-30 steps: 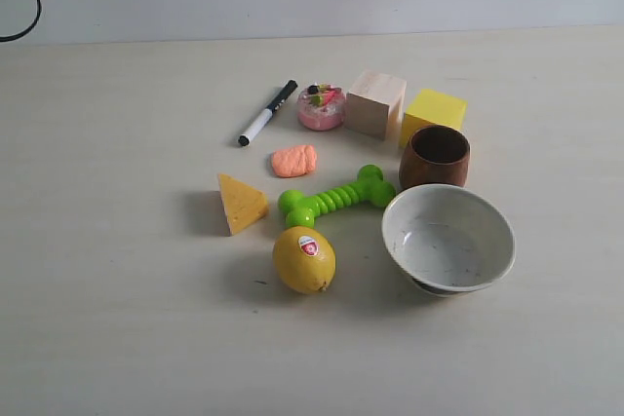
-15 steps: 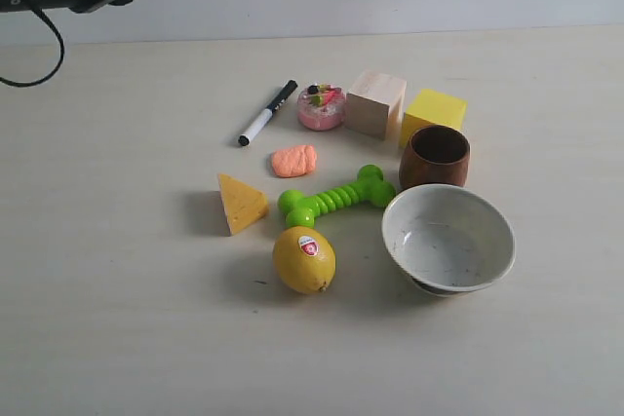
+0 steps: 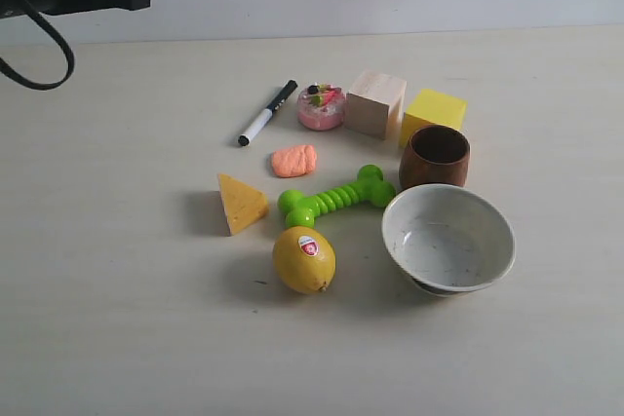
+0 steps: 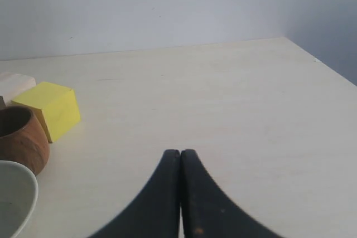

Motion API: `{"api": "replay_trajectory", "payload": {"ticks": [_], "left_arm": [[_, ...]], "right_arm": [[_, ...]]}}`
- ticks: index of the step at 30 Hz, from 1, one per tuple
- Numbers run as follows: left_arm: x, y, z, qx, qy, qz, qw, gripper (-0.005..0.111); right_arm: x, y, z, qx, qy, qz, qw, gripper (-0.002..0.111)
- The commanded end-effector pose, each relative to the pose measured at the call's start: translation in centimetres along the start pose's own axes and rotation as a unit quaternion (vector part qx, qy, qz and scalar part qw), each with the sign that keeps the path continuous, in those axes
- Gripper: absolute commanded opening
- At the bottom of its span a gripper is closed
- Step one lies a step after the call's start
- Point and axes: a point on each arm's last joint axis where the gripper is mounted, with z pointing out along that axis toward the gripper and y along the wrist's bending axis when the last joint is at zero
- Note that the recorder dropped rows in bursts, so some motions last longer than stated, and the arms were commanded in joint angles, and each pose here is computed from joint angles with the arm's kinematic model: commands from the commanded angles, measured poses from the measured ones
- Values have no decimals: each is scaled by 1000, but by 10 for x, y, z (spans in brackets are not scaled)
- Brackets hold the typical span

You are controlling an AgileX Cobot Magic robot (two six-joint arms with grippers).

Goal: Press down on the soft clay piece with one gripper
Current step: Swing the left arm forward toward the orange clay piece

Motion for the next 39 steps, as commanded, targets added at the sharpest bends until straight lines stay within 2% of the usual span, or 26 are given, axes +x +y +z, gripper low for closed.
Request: {"api": "replay_trajectory", "payload": {"ticks": [1, 4, 9, 13, 19, 23, 32, 39], "left_arm": [[-9, -2, 1, -48, 66, 52, 995, 0], [-20, -14, 0, -42, 94, 93, 990, 0], [-41, -27, 6, -43, 132, 107, 985, 0], [-45, -36, 19, -31, 182, 116, 976, 0], [-43, -52, 46, 43, 247, 114, 961, 0], [-43, -53, 60, 50, 287, 112, 950, 0], [-48, -53, 67, 48, 273, 111, 954, 0], [-48, -59, 66, 71, 272, 65, 957, 0]], "right_arm": [[1, 0, 0, -1, -4, 1, 1000, 0], [1, 0, 0, -1, -4, 1, 1000, 0], [1, 0, 0, -1, -4, 1, 1000, 0], [1, 0, 0, -1, -4, 1, 1000, 0], [1, 0, 0, -1, -4, 1, 1000, 0], [1, 0, 0, -1, -4, 1, 1000, 0], [1, 0, 0, -1, -4, 1, 1000, 0], [1, 0, 0, -1, -4, 1, 1000, 0]]}}
